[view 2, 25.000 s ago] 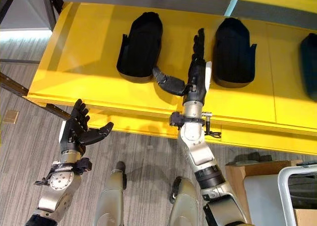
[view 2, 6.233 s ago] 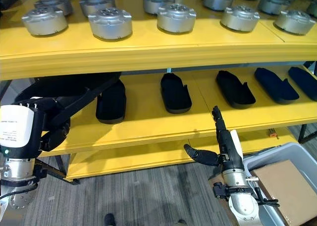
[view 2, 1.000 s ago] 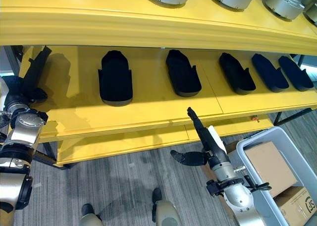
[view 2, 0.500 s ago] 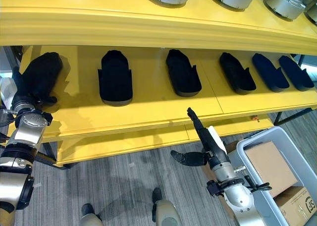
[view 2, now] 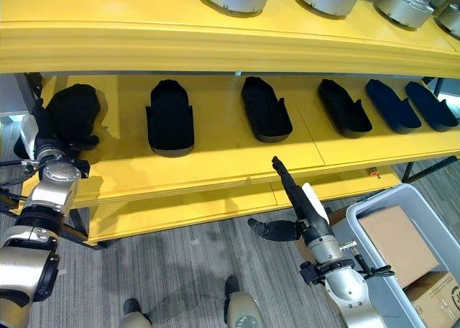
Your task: Move parts from the plastic box to the shelf.
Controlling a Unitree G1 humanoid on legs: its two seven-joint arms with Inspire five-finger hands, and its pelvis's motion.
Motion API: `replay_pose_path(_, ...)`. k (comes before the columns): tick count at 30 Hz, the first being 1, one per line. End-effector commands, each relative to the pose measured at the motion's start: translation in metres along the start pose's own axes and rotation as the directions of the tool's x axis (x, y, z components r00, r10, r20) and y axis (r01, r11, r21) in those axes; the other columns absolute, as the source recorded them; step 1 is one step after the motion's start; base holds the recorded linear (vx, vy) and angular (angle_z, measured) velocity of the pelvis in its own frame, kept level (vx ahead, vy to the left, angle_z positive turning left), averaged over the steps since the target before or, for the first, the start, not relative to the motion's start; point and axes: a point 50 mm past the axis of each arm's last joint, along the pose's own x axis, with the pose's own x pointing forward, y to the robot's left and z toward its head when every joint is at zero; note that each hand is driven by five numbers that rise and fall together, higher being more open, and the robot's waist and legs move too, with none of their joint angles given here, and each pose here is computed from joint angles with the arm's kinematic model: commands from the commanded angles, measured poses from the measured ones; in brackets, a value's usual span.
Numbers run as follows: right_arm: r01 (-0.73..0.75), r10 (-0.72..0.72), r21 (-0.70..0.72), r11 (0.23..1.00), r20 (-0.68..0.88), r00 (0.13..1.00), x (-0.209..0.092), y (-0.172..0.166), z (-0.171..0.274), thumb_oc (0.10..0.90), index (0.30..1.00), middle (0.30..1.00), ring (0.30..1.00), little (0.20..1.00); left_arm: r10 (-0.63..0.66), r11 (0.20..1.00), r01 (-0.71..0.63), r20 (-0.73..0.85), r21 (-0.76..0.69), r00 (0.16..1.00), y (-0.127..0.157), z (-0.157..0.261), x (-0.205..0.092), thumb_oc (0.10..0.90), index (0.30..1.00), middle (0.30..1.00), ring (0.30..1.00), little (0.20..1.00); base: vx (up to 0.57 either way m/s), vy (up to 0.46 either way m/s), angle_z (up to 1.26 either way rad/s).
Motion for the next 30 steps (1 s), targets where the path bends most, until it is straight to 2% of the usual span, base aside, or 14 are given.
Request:
replay_pose_path(1, 0.107, -0.102, -0.012, 0.994, 0.227, 0.969, 0.007, -0.023, 0.042, 0.9, 1.0, 1.0, 1.0, 1.0, 0.108, 0.97, -0.055, 0.219, -0.238, 0.97, 0.019, 0.074, 0.011, 0.9, 1.0, 1.0, 1.0, 1.0, 0.0, 0.009, -0.04)
replay_pose_path(12, 0.102, -0.101, 0.009, 0.995, 0.214, 0.972, 0.006, -0.02, 0.039, 0.9, 1.0, 1.0, 1.0, 1.0, 0.048, 0.903, -0.004, 0.092, -0.431, 0.995, 0.01, 0.06, 0.014, 0.9, 1.0, 1.0, 1.0, 1.0, 0.0, 0.002, -0.03)
replay_pose_path(20, 0.115, -0.115, 0.016, 0.993, 0.21, 0.971, 0.005, -0.021, 0.038, 0.9, 1.0, 1.0, 1.0, 1.0, 0.03, 0.868, 0.006, 0.063, -0.496, 0.998, 0.004, 0.056, 0.011, 0.9, 1.0, 1.0, 1.0, 1.0, 0.0, 0.0, 0.0)
replay_pose_path(30, 0.117, -0.116, 0.007, 0.993, 0.203, 0.972, 0.004, -0.022, 0.037, 0.9, 1.0, 1.0, 1.0, 1.0, 0.018, 0.866, 0.015, 0.06, -0.5, 0.998, 0.0, 0.053, 0.009, 0.9, 1.0, 1.0, 1.0, 1.0, 0.0, 0.0, 0.0)
